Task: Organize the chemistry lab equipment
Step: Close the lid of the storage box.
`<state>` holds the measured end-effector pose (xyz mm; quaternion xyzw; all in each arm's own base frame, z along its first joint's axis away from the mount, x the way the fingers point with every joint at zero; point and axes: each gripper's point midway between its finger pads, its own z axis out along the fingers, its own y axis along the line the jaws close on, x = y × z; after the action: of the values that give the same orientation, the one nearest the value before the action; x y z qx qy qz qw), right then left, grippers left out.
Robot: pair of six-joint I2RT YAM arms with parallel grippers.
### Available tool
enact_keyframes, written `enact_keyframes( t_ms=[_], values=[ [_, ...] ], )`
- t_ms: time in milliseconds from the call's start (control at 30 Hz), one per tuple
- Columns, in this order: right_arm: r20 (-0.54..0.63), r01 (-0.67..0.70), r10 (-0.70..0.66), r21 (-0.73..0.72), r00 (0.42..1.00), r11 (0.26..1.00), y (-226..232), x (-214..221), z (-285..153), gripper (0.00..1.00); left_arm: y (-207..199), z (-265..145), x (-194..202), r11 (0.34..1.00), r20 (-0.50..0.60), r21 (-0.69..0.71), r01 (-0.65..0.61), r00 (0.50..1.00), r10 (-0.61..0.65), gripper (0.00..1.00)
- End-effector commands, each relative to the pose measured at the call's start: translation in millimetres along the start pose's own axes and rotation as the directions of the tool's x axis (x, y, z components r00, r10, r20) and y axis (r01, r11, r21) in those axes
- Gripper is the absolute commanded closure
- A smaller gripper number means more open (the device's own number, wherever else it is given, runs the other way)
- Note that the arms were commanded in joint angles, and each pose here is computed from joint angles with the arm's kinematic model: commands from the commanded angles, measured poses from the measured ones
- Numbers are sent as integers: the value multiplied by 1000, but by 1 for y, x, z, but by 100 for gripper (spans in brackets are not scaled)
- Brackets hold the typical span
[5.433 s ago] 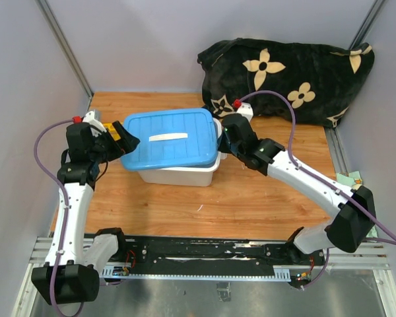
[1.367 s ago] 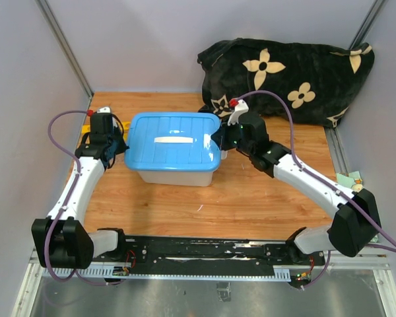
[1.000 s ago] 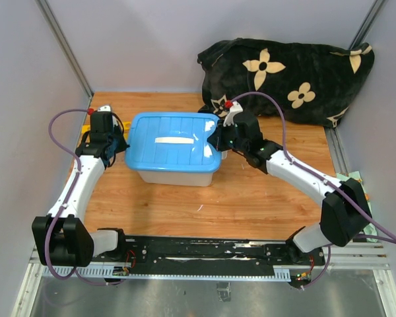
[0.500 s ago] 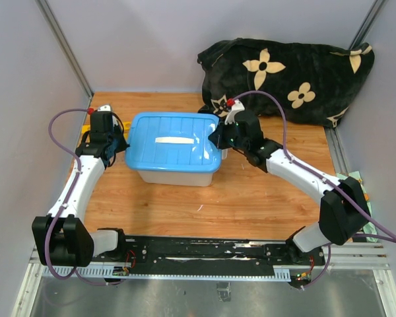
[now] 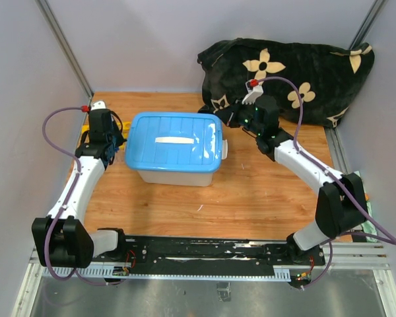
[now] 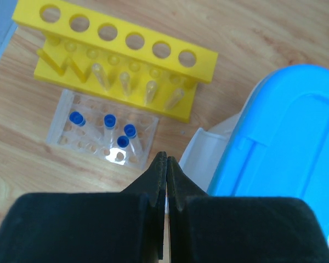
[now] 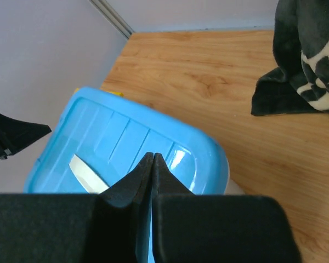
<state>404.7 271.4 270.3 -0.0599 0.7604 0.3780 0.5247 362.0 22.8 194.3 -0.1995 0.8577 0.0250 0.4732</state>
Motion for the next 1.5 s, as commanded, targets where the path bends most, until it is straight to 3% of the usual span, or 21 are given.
enact_keyframes(
  t_ms=[0,133,267,500,933,1467],
  values=[
    [-6,-160,161,-156,987,975,2,-12,15,99,-24,-17,-45,990,163,124,66,983,-86,100],
    [-96,-161,147,-154,984,975,-4,-1,29,99,-48,-40,-75,964,231,260,60,965,-122,98],
    [-148,-165,139,-183,979,969,-1,4,37,99,-71,-54,-91,928,241,372,26,963,-123,85],
    [-160,-146,119,-170,980,975,-2,7,33,99,-103,-45,-75,851,163,524,32,977,-137,80],
    [-267,-172,135,-121,954,978,-23,44,43,99,-109,-3,-18,836,21,543,83,993,-113,80],
    [-354,-188,174,-4,919,982,-51,81,42,100,-109,13,14,834,-82,538,124,992,-95,80]
  ],
)
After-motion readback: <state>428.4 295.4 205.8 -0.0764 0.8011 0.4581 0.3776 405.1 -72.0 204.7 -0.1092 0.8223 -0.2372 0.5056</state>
